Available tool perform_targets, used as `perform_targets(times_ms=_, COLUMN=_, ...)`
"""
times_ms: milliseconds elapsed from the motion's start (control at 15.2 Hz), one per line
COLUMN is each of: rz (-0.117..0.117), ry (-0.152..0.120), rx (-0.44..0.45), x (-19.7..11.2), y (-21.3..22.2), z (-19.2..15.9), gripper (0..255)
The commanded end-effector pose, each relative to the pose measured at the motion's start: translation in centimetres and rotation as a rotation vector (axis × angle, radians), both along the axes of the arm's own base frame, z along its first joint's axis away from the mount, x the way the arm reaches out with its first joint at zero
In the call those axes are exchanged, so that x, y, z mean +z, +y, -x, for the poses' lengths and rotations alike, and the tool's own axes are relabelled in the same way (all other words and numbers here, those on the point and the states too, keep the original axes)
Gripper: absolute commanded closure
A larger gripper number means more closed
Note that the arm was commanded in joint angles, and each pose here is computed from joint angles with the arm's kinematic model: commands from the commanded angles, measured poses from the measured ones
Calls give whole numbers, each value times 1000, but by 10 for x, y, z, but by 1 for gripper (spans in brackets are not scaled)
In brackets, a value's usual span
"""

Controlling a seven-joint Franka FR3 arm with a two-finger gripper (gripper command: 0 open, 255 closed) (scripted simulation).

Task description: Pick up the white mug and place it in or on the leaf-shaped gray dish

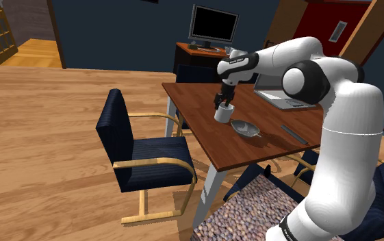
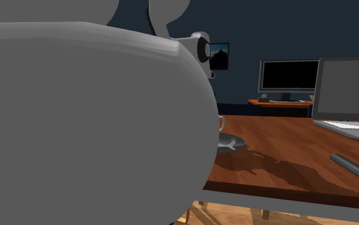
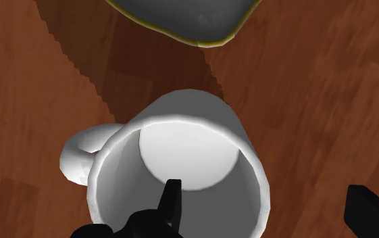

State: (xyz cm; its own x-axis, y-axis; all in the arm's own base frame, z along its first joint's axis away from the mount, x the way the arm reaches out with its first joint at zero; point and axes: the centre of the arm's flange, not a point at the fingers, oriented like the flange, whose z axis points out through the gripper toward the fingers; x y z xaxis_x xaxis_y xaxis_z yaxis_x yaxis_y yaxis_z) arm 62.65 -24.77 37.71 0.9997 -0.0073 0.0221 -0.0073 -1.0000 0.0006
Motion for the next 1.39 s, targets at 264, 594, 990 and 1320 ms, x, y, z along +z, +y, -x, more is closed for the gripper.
perform_targets(times_ms=264, rz=0, ry=-1, rx=0, x=-19, y=0, z=-1, gripper=0)
perform_targets(times_ms=594, rz=0, ry=-1, rx=0, x=-19, y=0, z=-1, gripper=0)
perform_targets(times_ms=990, rz=0, ry=-1, rx=0, x=-19, y=0, z=-1, gripper=255)
perform_targets(times_ms=1320, rz=0, ry=-1, rx=0, x=-14, y=0, z=-1, gripper=255)
